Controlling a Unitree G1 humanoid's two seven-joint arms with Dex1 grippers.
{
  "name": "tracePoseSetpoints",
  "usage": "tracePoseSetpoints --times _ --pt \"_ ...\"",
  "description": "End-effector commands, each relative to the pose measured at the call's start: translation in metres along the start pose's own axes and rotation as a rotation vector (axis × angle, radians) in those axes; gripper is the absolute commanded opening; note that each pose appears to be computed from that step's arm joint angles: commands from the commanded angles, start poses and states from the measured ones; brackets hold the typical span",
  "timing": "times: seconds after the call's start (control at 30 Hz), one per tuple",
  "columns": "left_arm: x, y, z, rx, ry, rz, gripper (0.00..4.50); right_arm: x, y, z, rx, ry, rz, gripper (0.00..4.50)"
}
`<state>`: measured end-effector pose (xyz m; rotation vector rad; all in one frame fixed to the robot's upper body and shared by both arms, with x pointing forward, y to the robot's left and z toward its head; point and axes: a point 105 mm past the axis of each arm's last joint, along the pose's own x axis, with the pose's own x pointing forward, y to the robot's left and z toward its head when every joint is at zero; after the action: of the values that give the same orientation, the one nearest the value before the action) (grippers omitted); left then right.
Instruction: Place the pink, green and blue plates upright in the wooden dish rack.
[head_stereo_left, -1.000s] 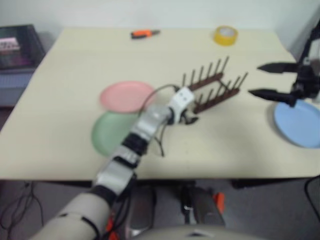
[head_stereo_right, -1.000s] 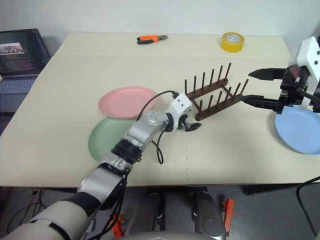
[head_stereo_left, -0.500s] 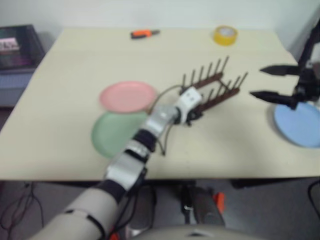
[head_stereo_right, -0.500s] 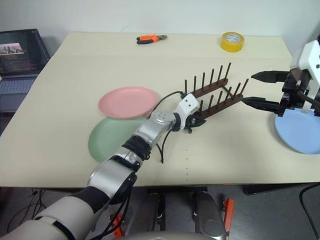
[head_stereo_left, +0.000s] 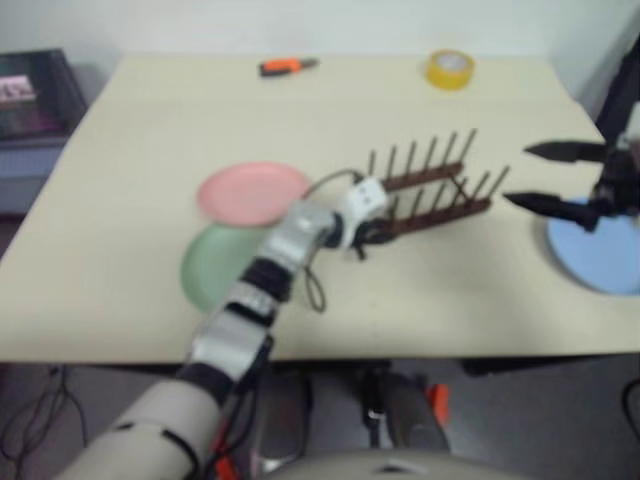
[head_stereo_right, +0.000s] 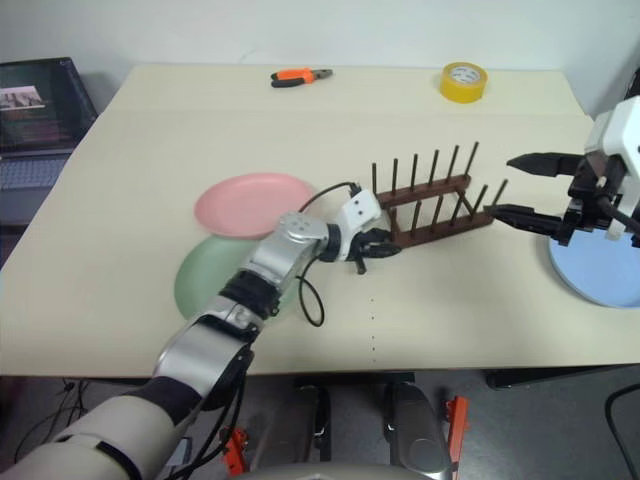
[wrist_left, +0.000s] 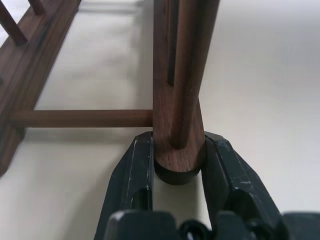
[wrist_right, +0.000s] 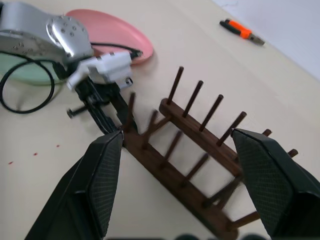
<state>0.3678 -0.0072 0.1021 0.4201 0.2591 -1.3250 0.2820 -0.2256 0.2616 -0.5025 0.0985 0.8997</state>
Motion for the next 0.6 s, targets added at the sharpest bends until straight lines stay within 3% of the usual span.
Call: tracePoseSetpoints --times 0.03,0.23,0.6 --pt "-0.006 -0.019 0.025 0.116 -0.05 -0.113 1.0 -0.015 0.002 0.007 -0.051 0.034 -0.018 3.77" --pt "0.004 -0.038 0.02 0.101 -0.04 -0.118 1.0 -0.024 0.006 -0.007 -0.035 0.11 -0.03 3.77" --pt "0.012 -0.039 0.012 0.051 -0.008 -0.046 1.0 -0.023 0.009 -0.01 -0.025 0.115 -0.034 3.77"
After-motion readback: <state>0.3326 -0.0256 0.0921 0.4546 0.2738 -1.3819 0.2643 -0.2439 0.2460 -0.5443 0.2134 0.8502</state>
